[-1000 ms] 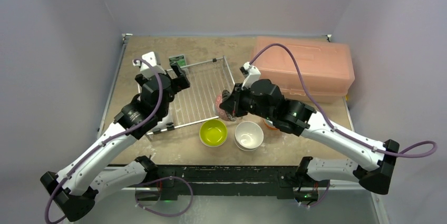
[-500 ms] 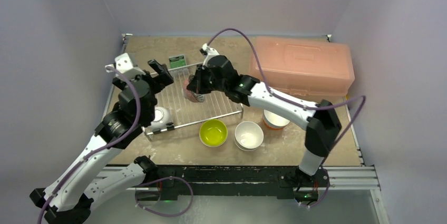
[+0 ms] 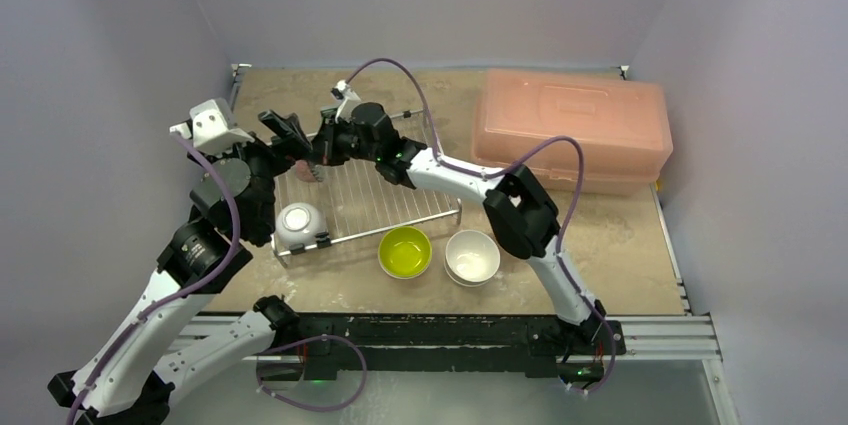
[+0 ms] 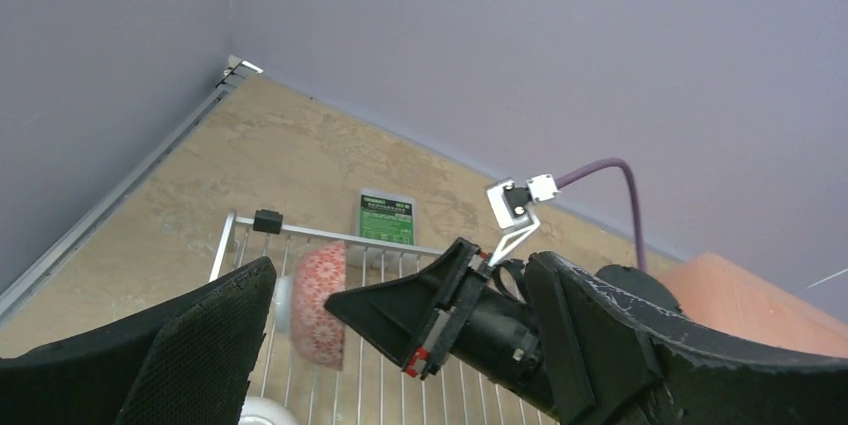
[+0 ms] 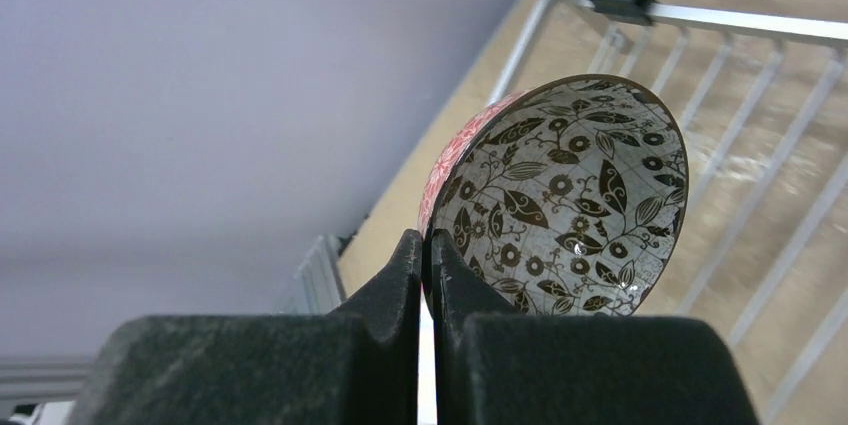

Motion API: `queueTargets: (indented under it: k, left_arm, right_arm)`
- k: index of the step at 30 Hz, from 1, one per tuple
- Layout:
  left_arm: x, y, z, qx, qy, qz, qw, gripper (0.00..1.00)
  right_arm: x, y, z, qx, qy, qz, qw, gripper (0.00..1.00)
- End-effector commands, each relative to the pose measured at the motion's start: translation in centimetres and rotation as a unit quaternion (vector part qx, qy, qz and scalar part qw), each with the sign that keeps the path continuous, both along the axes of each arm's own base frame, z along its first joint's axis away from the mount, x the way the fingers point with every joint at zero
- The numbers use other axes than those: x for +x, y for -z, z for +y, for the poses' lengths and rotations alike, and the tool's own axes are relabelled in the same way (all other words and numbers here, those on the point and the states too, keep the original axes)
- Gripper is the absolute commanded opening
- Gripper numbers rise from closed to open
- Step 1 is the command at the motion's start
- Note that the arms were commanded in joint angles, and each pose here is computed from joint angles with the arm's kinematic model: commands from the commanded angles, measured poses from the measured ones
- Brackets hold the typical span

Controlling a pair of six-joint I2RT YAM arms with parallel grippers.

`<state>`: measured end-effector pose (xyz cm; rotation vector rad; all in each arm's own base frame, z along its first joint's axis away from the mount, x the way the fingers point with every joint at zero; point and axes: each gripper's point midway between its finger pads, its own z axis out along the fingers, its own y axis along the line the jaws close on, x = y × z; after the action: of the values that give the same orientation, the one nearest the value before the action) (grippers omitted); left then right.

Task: Load the bowls into the dish rack

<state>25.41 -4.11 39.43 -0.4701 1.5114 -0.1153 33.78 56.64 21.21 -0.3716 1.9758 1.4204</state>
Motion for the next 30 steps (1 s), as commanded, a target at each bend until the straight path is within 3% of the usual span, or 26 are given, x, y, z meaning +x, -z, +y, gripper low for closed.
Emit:
queueTargets:
  k: [1, 15, 30]
  left_arm:
    - [0.5, -0.9, -1.1, -0.018, 0.022, -0.018, 0.999, 0.95]
    - [0.4, -0.5, -1.5, -0.018, 0.034, -0.012, 0.999, 0.94]
    - [0.9, 0.4, -2.2, -0.017, 0.043, 0.004, 0.999, 0.94]
  right_arm:
    - [-1.8, -10.2, 1.5, 0.166, -0.084, -0.079, 0.979, 0.0]
    - [-1.7, -7.7, 3.3, 0.248, -0.125, -0.04, 0.96, 0.0]
    - [1.3, -0.9, 3.0, 0.229, -0.101, 0.078, 0.965, 0.0]
